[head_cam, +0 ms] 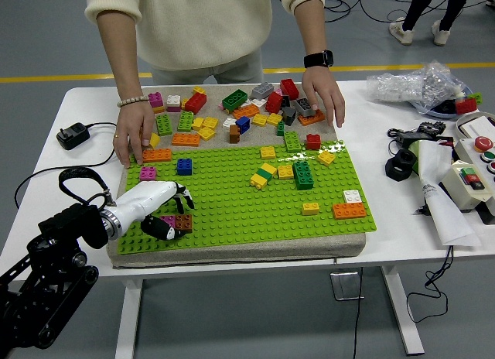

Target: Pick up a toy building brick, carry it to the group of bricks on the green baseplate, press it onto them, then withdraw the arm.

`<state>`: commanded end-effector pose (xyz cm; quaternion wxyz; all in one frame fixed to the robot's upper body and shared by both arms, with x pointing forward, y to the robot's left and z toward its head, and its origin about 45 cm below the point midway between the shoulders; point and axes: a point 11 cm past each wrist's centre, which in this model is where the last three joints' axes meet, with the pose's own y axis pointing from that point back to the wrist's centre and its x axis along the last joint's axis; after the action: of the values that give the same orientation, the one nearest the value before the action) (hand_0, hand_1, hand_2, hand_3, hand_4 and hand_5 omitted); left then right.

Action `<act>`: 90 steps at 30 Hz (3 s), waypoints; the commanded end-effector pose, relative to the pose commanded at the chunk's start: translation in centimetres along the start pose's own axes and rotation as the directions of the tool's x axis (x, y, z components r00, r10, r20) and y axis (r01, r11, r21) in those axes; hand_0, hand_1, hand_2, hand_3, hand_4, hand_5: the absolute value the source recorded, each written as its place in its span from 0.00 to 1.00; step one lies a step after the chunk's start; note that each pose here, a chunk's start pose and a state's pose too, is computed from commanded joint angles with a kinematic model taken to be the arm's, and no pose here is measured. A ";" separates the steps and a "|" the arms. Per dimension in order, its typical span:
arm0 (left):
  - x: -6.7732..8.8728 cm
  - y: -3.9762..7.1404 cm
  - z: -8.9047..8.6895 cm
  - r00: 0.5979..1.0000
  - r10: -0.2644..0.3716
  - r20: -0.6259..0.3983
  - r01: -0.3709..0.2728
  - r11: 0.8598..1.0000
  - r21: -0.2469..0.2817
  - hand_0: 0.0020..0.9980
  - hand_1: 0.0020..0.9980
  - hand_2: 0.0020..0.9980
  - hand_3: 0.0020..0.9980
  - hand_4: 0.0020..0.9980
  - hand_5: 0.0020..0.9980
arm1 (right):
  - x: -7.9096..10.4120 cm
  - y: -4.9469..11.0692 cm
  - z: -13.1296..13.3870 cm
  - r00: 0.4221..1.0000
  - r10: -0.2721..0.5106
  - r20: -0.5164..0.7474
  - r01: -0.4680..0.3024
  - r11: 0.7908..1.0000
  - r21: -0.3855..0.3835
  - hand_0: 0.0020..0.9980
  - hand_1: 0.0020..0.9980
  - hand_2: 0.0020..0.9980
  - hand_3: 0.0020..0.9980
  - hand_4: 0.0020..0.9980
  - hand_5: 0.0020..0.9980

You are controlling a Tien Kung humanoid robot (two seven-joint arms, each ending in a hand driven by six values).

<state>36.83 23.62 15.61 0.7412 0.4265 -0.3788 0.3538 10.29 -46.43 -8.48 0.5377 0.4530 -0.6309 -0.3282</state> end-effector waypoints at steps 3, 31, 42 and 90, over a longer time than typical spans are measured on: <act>0.0 0.0 0.0 1.000 0.002 0.000 -0.002 1.000 0.000 0.80 0.72 0.53 0.61 0.88 0.10 | 0.0 0.0 0.0 1.000 0.000 0.000 0.000 1.000 0.000 0.76 0.68 0.72 0.74 1.00 0.68; 2.9 2.6 2.5 0.996 0.087 0.030 -0.085 0.994 -0.062 0.86 0.75 0.60 0.64 1.00 0.37 | 0.0 0.0 0.3 1.000 -0.001 -0.003 0.001 1.000 -0.006 0.76 0.68 0.72 0.74 1.00 0.68; 1.0 2.9 1.1 0.998 0.037 0.051 -0.036 0.999 -0.017 1.00 1.00 0.91 0.71 1.00 0.73 | 0.0 0.0 0.3 1.000 -0.001 -0.006 0.001 1.000 -0.007 0.76 0.68 0.72 0.74 1.00 0.68; -2.0 3.3 -0.6 0.999 -0.042 0.024 0.041 0.999 0.035 1.00 1.00 0.94 0.66 1.00 0.73 | 0.1 0.0 0.3 1.000 0.001 0.004 -0.001 1.000 -0.006 0.76 0.68 0.72 0.74 1.00 0.68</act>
<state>33.27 25.06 14.86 0.7361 0.4513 -0.3730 0.3396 10.01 -46.53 -8.50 0.5380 0.4504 -0.6311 -0.3307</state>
